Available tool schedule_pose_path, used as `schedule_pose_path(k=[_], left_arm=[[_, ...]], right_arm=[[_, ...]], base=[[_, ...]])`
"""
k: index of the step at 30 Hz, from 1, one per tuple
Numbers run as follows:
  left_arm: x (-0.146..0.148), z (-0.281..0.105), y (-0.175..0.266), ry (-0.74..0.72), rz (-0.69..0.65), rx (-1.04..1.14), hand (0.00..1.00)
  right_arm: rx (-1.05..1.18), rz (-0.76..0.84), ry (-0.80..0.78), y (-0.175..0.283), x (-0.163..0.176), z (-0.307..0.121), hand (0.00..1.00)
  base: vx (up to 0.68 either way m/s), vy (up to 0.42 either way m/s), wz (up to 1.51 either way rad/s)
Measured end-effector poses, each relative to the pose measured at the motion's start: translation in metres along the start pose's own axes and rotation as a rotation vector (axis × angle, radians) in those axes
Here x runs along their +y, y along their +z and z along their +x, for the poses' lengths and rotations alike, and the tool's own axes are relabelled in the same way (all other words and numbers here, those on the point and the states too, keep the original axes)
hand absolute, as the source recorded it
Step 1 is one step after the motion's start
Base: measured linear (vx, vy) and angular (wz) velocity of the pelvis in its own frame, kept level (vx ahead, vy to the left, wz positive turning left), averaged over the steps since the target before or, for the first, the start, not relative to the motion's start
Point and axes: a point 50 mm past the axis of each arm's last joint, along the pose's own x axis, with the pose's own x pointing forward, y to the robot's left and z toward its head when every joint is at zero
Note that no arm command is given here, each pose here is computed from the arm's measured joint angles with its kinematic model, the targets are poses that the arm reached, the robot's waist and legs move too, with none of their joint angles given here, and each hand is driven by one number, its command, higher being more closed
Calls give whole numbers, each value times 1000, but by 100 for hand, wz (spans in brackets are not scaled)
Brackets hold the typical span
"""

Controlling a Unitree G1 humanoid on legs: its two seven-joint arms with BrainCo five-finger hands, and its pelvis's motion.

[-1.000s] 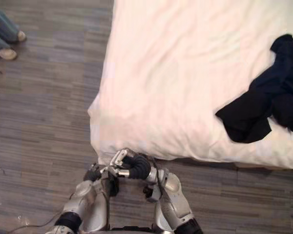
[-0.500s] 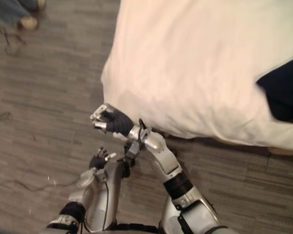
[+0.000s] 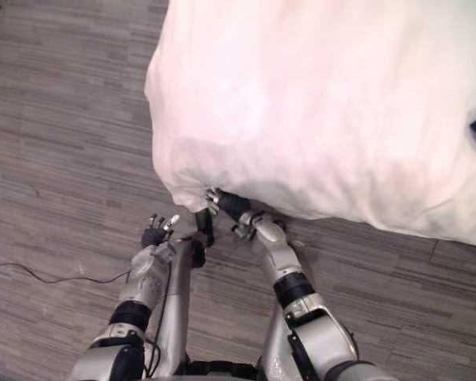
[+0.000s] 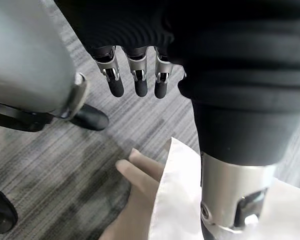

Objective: Tidy the bed and pick cloth on bed and put in laundry

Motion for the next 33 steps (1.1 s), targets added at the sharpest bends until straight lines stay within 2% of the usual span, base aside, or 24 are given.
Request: schedule_pose_path(k=[1, 4, 7, 11, 14, 19, 22, 23, 24, 27, 29, 33], left_arm=[[1, -1, 0, 5, 4, 3, 0], [12, -4, -6, 23, 51, 26, 0], [22, -8, -17, 39, 85, 63, 0], [33, -15, -37, 41, 138, 127, 0], [36, -18, -48, 8, 171, 160, 0], [33, -16, -46, -63, 187, 157, 0], [24, -11, -36, -113, 198, 121, 0], [19, -10, -33, -132, 195, 110, 0], [15, -9, -31, -141, 190, 96, 0], [8, -5, -16, -145, 160, 38, 0], [7, -3, -6, -133, 135, 1, 0], [-7, 1, 19, -123, 85, -80, 0]], right_arm=[[-10, -3, 57, 0, 9, 0, 100], [-92, -32, 417, 11, 73, 8, 100], [-218, -10, 629, 32, 118, 14, 100], [-343, 33, 657, 56, 131, 16, 100], [-414, 54, 548, 76, 118, 22, 100], [-547, 32, 280, 124, 75, 30, 100], [-564, 37, 58, 141, 40, 31, 100], [-537, 44, -62, 138, 18, 26, 100], [-499, 64, -190, 129, -5, 19, 100], [-500, 75, -409, 125, -44, -10, 100], [-564, 54, -403, 138, -44, -19, 100], [-725, 153, -444, 143, -57, -47, 100]], base=[[14, -9, -13], [10, -15, -17], [33, -27, -9], [72, -19, -1], [28, 7, 0], [-90, -6, -1], [-130, -30, -3], [-63, -42, -7], [-52, -45, -7], [-13, -43, -10], [-22, -30, -17], [-48, -17, -24]])
